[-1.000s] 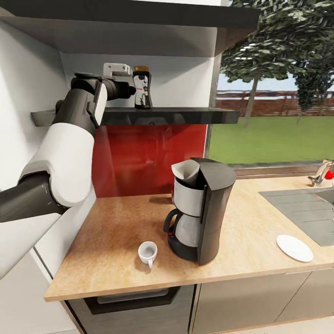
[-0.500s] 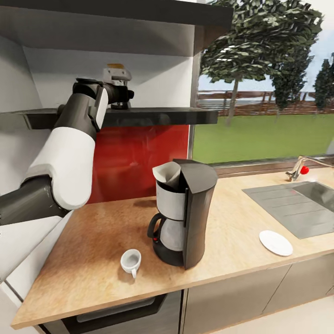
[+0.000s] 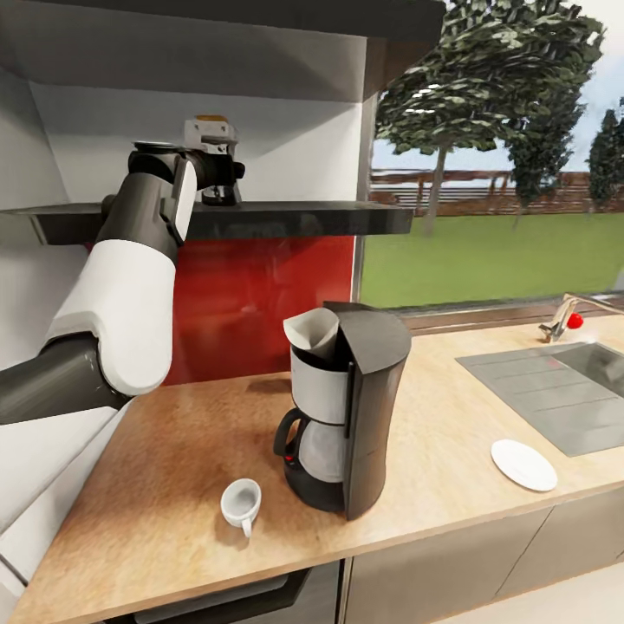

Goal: Set up a coffee station on the kitchen countertop: keep the coffee maker on the countertop, move the bottle of coffee from the kitchen shelf to the counter next to the coffee maker, place a paper coffee filter on top of the coffee maker, put the saucer next to the coffee maker with the coffee cup on the saucer, and place the electric kettle next to the coffee maker.

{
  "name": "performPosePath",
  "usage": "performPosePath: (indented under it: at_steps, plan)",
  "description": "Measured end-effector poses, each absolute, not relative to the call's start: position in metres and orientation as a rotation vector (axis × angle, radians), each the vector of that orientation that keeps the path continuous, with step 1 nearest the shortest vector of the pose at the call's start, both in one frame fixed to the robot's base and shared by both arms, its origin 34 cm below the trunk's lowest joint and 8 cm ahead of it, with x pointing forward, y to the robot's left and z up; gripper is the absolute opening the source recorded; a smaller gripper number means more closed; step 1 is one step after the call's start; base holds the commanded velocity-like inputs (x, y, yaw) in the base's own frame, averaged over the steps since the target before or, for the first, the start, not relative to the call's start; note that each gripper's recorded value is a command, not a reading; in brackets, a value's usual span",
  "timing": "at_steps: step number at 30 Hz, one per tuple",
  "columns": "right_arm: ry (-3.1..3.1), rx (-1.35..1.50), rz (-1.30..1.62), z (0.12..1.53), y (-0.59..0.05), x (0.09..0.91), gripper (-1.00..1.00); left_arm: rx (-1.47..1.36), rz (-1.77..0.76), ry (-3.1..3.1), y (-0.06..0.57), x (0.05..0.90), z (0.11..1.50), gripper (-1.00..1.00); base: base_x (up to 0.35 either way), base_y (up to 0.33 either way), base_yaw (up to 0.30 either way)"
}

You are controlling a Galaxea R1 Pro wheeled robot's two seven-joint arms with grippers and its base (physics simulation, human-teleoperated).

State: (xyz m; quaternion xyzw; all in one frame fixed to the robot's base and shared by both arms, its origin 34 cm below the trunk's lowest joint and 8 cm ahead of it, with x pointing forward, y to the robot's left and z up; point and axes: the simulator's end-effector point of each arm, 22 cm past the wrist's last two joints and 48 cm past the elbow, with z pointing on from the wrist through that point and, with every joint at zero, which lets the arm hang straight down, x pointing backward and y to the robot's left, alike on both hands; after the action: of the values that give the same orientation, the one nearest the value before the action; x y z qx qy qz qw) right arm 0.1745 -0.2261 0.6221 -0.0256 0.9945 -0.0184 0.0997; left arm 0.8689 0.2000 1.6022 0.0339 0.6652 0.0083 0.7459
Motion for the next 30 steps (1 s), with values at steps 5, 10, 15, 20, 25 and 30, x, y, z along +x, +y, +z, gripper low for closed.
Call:
performPosePath:
  at_steps: [5, 10, 15, 20, 25, 30]
  plan:
    - [2.94, -0.078, -0.054, 0.622, -0.226, 0.175, 1.0, 0.067, 0.023, 1.44, 0.203, 0.865, 1.609, 1.0, 0.023, 0.0, 0.0]
    - [2.94, -0.078, -0.054, 0.622, -0.226, 0.175, 1.0, 0.054, 0.027, 1.436, 0.208, 0.863, 1.605, 1.0, 0.003, 0.0, 0.0]
    - [2.94, -0.078, -0.054, 0.622, -0.226, 0.175, 1.0, 0.052, 0.028, 1.434, 0.209, 0.862, 1.606, 1.0, 0.092, 0.0, 0.0]
    - [2.941, -0.078, -0.054, 0.622, -0.226, 0.174, 1.0, 0.052, 0.029, 1.437, 0.21, 0.863, 1.604, 1.0, 0.046, 0.0, 0.0]
    - [2.941, -0.078, -0.054, 0.622, -0.226, 0.174, 1.0, 0.052, 0.028, 1.45, 0.21, 0.866, 1.593, 1.0, 0.007, 0.0, 0.0]
    - [2.94, -0.078, -0.056, 0.622, -0.227, 0.174, 1.0, 0.052, 0.029, 1.47, 0.21, 0.869, 1.578, 1.0, 0.157, 0.0, 0.0]
